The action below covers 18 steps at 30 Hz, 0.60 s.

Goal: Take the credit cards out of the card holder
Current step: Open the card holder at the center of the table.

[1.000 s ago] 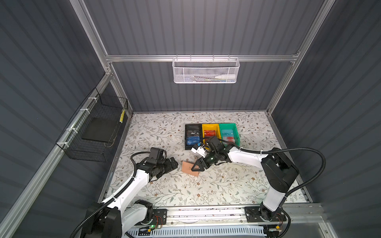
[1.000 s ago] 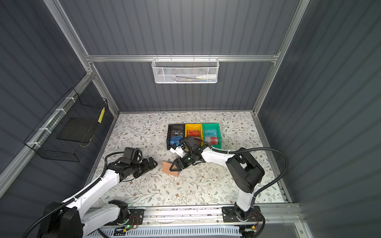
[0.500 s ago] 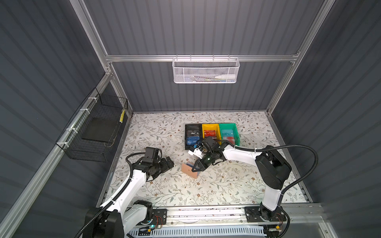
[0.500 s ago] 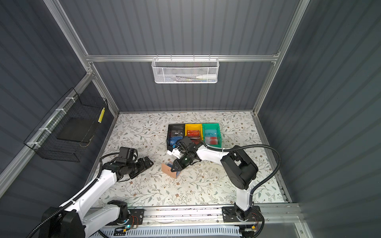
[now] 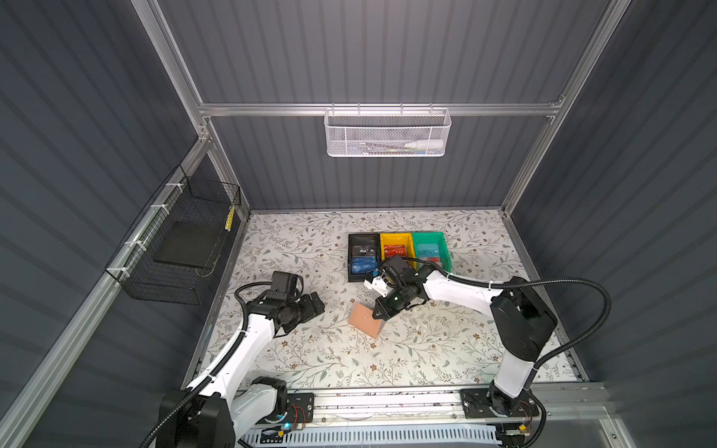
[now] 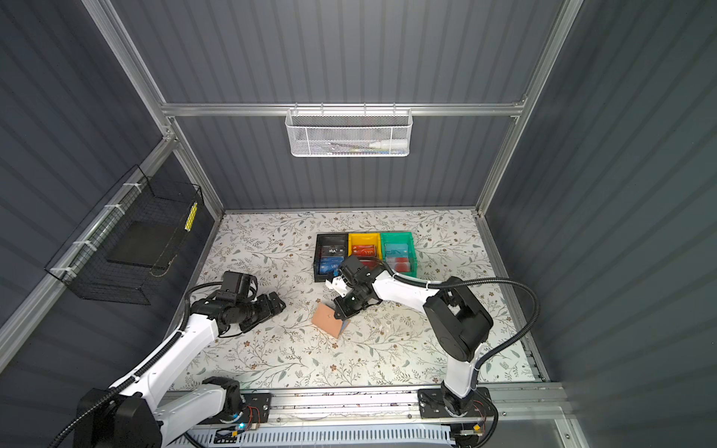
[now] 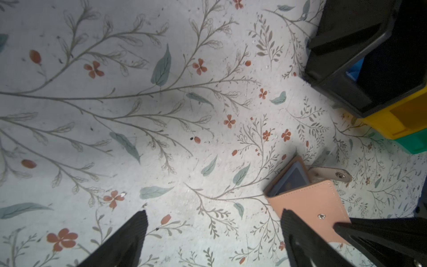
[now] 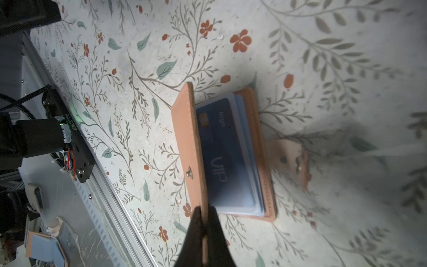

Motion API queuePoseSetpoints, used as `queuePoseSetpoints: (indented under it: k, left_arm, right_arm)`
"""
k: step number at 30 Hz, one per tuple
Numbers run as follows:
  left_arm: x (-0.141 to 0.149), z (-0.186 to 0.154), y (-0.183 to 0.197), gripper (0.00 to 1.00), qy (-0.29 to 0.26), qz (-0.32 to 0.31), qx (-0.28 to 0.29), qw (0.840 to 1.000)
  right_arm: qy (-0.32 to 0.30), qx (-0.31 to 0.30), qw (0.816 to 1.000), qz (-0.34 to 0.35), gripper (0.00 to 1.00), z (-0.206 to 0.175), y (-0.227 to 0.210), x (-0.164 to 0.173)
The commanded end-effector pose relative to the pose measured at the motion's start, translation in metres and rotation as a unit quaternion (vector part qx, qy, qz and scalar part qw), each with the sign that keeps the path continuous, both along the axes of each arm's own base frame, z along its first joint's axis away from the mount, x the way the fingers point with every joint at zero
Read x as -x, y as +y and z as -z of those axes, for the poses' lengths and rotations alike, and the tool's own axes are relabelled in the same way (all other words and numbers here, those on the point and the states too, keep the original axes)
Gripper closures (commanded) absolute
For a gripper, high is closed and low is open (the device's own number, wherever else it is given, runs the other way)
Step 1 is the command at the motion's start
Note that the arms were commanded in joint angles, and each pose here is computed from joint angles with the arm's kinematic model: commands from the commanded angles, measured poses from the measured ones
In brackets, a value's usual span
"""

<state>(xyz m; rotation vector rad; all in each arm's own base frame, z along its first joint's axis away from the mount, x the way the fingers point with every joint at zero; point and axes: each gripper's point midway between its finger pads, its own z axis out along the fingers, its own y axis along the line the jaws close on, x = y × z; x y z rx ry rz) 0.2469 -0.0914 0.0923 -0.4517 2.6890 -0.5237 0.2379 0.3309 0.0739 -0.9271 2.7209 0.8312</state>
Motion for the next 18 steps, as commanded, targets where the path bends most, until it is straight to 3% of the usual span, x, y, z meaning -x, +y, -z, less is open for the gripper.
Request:
queuePoseSetpoints:
  k: [1,7,14,18]
  left_arm:
    - [-0.004,0.0,0.0,0.07,0.009,0.013,-0.008,1.0]
    - [-0.014,-0.006,-0.009,0.08,-0.001,0.022,0.01,1.0]
    - [-0.018,-0.008,-0.018,0.08,-0.004,0.034,0.032,0.999]
    - [-0.014,-0.013,-0.016,0.08,-0.006,0.032,0.03,0.999]
  right_arm:
    - [-0.041,0.049,0.996,0.064,1.0,-0.011,-0.025,-0.021]
    - [-0.094,0.099,0.984,0.117,1.0,-0.027,-0.051,-0.039]
    - [-0.086,0.133,0.981,0.109,1.0,-0.012,-0.041,-0.039]
    - [-0.078,0.144,0.983,0.089,0.91,-0.002,-0.023,-0.034]
